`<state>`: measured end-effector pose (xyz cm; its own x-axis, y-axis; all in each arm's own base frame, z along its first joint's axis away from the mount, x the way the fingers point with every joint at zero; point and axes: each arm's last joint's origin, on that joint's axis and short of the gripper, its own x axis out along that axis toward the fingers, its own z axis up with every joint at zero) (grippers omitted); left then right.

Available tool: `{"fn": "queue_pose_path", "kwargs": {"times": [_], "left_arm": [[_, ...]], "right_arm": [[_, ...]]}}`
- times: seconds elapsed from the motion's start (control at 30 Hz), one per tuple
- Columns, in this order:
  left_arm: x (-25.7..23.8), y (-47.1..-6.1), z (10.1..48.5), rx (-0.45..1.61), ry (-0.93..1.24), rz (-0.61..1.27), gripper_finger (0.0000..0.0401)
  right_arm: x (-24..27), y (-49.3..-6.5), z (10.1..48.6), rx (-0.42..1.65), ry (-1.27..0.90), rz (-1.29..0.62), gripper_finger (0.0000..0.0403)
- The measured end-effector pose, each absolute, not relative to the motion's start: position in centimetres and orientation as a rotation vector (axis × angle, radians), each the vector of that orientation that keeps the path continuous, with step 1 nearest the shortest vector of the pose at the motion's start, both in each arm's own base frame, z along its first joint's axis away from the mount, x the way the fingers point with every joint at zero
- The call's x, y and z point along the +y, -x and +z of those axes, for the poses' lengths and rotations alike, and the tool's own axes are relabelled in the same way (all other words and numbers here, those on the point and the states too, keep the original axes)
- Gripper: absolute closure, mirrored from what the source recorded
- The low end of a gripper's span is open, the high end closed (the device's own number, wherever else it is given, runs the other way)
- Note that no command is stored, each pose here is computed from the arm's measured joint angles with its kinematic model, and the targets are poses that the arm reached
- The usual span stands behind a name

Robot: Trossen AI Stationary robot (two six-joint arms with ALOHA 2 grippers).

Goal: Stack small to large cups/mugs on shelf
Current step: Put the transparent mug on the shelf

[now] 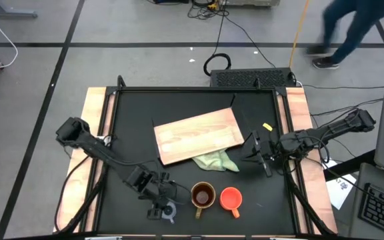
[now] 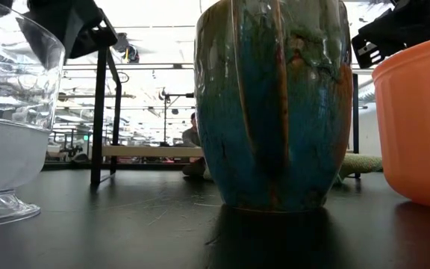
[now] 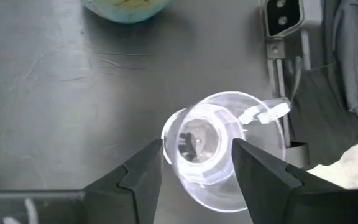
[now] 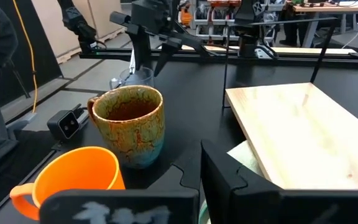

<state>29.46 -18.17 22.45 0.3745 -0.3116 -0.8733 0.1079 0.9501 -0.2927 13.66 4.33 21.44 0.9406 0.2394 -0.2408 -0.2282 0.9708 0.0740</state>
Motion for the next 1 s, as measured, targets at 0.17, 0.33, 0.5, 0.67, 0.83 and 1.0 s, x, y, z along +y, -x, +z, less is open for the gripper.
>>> {"fn": "queue_pose_path", "kwargs": {"times": [0.17,0.33,0.5,0.67,0.83,1.0], "left_arm": [[-18.1,-29.5,22.4,1.157,0.189,-0.274,0.0208],[-17.9,-29.2,21.7,1.176,0.182,-0.267,0.0208],[-17.7,-28.9,20.7,1.188,0.2,-0.25,0.0208],[-17.6,-28.8,20.2,1.192,0.198,-0.248,0.0208],[-17.7,-28.9,20.0,1.163,0.19,-0.27,0.0219],[-17.7,-28.8,19.9,1.163,0.182,-0.274,0.0275]], "right_arm": [[4.3,-13.6,21.4,0.26,-0.043,0.238,0.0403],[4.3,-13.6,21.3,0.265,-0.042,0.238,0.0403],[4.3,-13.6,21.3,0.265,-0.042,0.238,0.0403],[4.3,-13.6,21.3,0.265,-0.043,0.238,0.0403],[4.3,-13.6,21.3,0.266,-0.05,0.237,0.0403],[4.3,-13.6,21.3,0.265,-0.05,0.237,0.0403]]}}
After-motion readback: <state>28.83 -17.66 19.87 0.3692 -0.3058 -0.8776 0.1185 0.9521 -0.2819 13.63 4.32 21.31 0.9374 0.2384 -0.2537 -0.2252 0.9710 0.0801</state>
